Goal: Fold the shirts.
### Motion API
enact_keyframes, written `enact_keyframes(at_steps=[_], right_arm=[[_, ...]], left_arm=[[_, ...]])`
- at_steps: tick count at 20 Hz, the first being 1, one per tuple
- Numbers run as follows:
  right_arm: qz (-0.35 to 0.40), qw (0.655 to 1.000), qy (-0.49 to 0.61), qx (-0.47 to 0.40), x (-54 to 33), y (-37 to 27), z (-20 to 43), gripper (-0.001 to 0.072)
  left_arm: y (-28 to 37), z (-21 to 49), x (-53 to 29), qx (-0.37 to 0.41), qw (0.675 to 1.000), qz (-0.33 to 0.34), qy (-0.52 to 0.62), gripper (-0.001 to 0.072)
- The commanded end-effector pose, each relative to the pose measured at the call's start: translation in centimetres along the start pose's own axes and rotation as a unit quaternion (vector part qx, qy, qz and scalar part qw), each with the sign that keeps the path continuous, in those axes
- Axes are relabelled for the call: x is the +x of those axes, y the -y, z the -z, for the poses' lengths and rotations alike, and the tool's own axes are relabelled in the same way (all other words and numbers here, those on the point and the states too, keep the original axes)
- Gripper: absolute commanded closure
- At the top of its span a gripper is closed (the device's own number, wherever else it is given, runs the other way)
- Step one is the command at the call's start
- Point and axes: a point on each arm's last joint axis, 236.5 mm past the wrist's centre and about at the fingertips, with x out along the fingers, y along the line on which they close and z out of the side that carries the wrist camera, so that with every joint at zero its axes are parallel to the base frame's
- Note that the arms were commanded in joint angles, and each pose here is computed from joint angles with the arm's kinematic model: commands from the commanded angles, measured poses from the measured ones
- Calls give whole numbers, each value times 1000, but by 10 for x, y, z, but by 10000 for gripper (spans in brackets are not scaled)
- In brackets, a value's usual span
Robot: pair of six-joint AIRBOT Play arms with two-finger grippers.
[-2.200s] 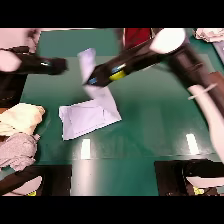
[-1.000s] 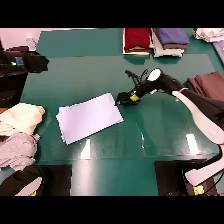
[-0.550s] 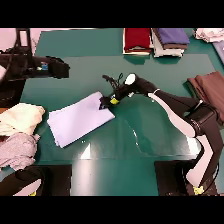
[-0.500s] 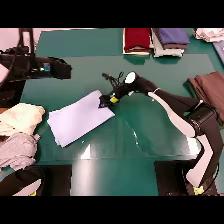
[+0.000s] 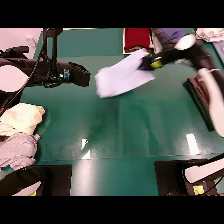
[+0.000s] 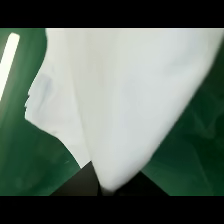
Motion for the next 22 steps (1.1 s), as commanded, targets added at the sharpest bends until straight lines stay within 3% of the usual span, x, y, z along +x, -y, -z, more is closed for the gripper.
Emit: enact_keyframes(at_steps=[1,6,10,15,19,22], right_arm=[[109,989,66,75,-102,123,-11,694],[197,950,147,191,-203,251,12,694],[234,922,199,237,-248,297,23,694],[203,916,261,228,-266,281,-13,694],[215,913,301,174,-308,252,-50,694],[240,918,274,156,-322,245,-42,694]], left_arm=[[10,-12,0,-9,999,18,26,683],[11,-12,0,-19,999,19,27,684],[11,-12,0,-35,999,19,26,683],[12,-10,0,-36,999,21,22,683],[13,-6,1,-38,999,22,12,683],[12,-4,1,-37,999,22,8,683]])
